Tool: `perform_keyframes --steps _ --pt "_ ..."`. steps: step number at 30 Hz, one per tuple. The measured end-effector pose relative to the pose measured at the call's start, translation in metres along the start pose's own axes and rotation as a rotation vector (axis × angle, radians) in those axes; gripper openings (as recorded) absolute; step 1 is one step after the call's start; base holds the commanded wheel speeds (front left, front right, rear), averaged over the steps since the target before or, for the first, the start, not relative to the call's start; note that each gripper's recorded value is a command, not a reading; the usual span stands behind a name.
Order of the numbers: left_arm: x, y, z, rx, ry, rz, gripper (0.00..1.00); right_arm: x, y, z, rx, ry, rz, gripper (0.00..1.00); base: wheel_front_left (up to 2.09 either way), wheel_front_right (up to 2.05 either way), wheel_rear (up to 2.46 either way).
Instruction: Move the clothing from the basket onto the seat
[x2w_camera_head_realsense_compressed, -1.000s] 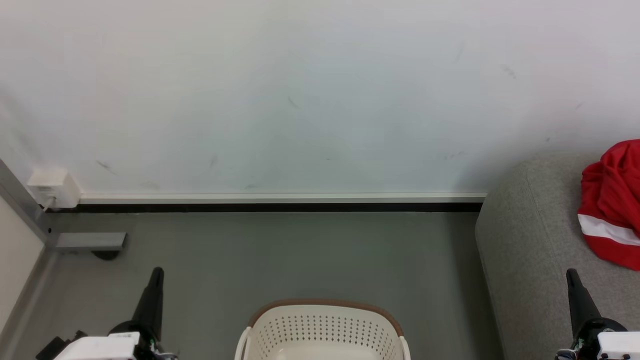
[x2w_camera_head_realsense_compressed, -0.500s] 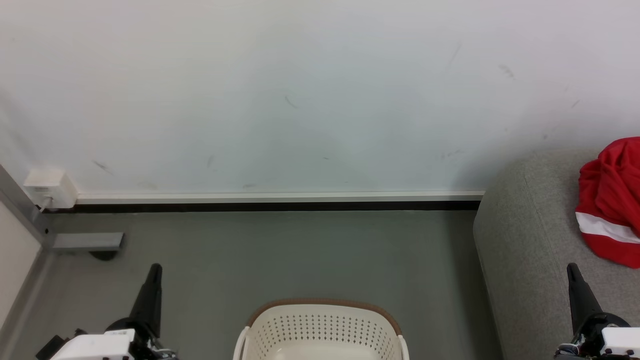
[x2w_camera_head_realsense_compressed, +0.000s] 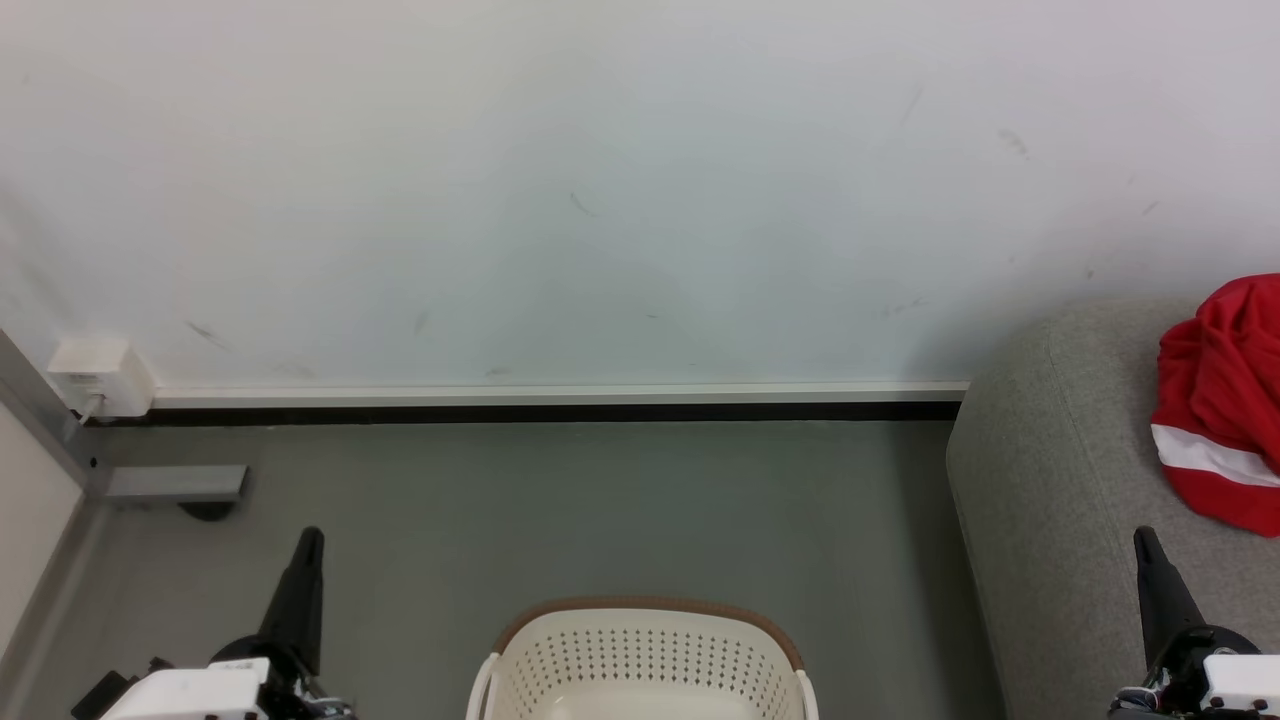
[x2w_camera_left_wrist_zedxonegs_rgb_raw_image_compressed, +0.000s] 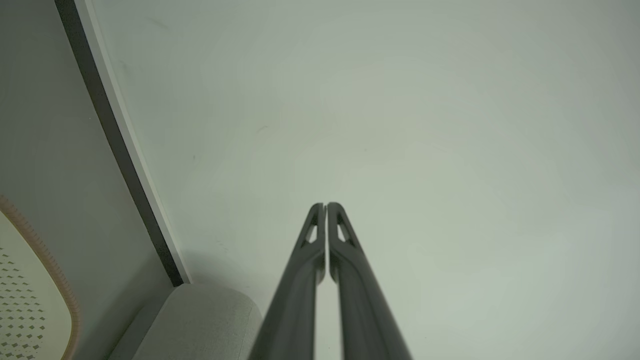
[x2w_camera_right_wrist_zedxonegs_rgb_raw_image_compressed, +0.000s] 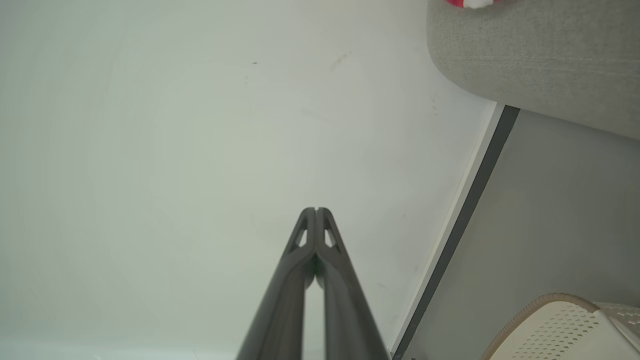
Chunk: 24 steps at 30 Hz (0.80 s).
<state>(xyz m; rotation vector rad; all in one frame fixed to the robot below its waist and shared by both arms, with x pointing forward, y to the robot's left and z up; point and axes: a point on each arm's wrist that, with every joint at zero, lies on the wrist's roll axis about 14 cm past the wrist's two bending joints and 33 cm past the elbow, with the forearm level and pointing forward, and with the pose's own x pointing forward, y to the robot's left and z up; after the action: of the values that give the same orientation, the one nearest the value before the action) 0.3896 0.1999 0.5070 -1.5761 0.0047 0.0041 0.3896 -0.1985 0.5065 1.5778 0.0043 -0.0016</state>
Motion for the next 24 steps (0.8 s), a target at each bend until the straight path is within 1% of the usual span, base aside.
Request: perform_keyframes --steps 24 --pt "0.0000 0.0000 -0.0004 -0.002 0.002 0.000 0.00 0.0000 0.0000 0.0000 0.000 0.000 0.000 0.00 0.00 0.00 0.00"
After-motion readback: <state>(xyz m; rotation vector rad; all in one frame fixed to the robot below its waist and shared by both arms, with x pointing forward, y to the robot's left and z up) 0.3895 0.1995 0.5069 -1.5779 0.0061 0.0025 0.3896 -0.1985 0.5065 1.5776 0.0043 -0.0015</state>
